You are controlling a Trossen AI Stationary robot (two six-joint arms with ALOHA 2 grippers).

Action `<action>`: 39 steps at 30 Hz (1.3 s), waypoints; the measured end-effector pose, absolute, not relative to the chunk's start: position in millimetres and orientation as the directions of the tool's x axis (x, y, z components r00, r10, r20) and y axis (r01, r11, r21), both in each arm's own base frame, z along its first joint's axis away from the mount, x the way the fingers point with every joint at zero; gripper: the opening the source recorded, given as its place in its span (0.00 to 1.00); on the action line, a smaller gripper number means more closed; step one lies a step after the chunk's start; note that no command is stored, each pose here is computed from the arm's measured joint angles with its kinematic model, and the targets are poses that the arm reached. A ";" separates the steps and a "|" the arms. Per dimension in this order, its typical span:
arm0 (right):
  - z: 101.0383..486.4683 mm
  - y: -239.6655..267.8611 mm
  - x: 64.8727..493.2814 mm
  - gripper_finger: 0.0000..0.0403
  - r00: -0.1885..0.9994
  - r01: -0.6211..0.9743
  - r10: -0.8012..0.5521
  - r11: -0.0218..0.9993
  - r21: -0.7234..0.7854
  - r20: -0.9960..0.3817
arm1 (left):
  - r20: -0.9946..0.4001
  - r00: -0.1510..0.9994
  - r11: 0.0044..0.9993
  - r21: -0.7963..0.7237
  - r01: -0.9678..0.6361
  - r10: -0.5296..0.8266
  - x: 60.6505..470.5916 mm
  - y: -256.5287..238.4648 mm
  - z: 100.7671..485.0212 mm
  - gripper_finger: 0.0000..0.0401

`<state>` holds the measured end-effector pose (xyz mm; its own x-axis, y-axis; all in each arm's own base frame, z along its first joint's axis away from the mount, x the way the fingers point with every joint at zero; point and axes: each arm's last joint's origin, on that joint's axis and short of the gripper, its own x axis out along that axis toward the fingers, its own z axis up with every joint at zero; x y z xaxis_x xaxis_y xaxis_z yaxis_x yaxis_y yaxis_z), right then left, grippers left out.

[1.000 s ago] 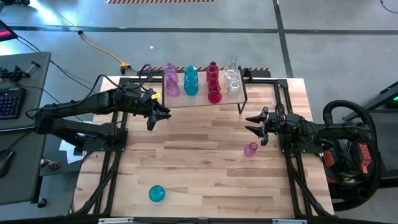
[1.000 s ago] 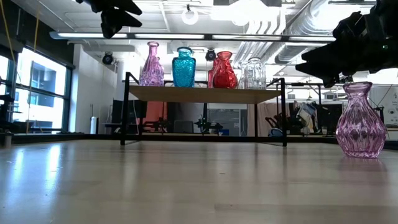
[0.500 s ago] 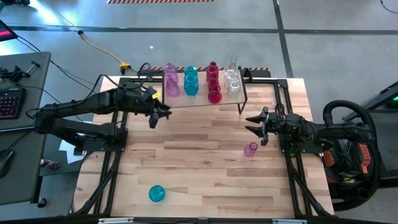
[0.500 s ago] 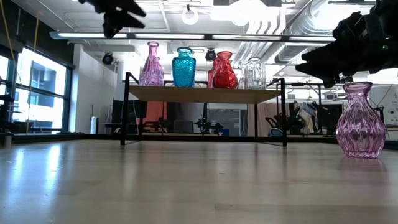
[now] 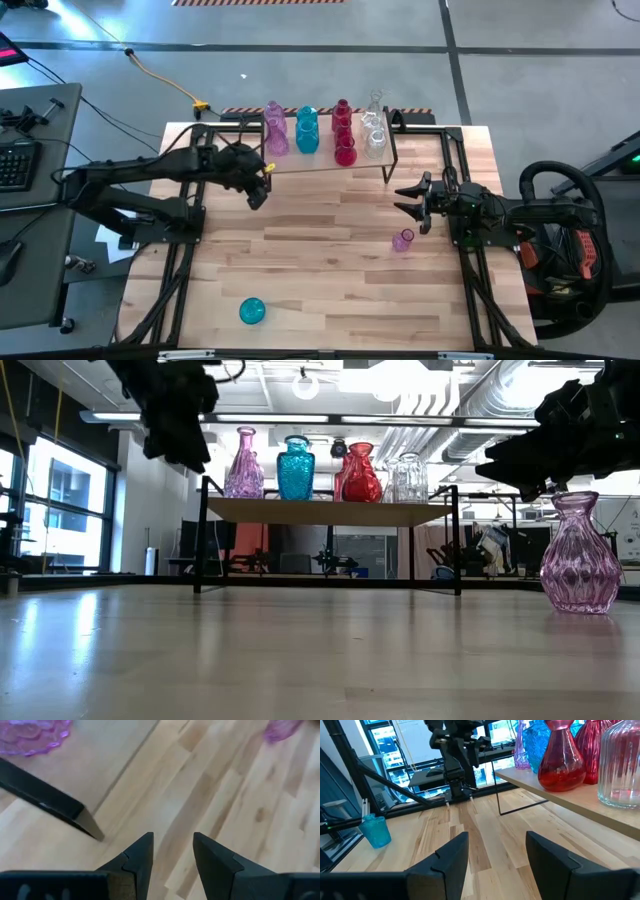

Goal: Sort vases onto shelf
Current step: Adjust the shelf

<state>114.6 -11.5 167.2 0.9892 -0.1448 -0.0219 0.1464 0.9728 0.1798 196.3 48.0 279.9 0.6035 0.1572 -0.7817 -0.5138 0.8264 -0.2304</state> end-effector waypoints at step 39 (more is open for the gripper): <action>166.8 -11.5 114.6 0.45 0.989 0.147 -0.145 0.973 0.179 -0.026 | -0.827 0.504 0.764 -0.151 -0.627 0.250 198.9 90.9 263.1 0.33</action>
<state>114.6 -11.5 166.8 0.9891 -0.1450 -0.0259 0.1473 0.9727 0.1793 198.9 90.9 263.1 0.5040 0.2499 -0.8268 -0.6270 0.7642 -0.1513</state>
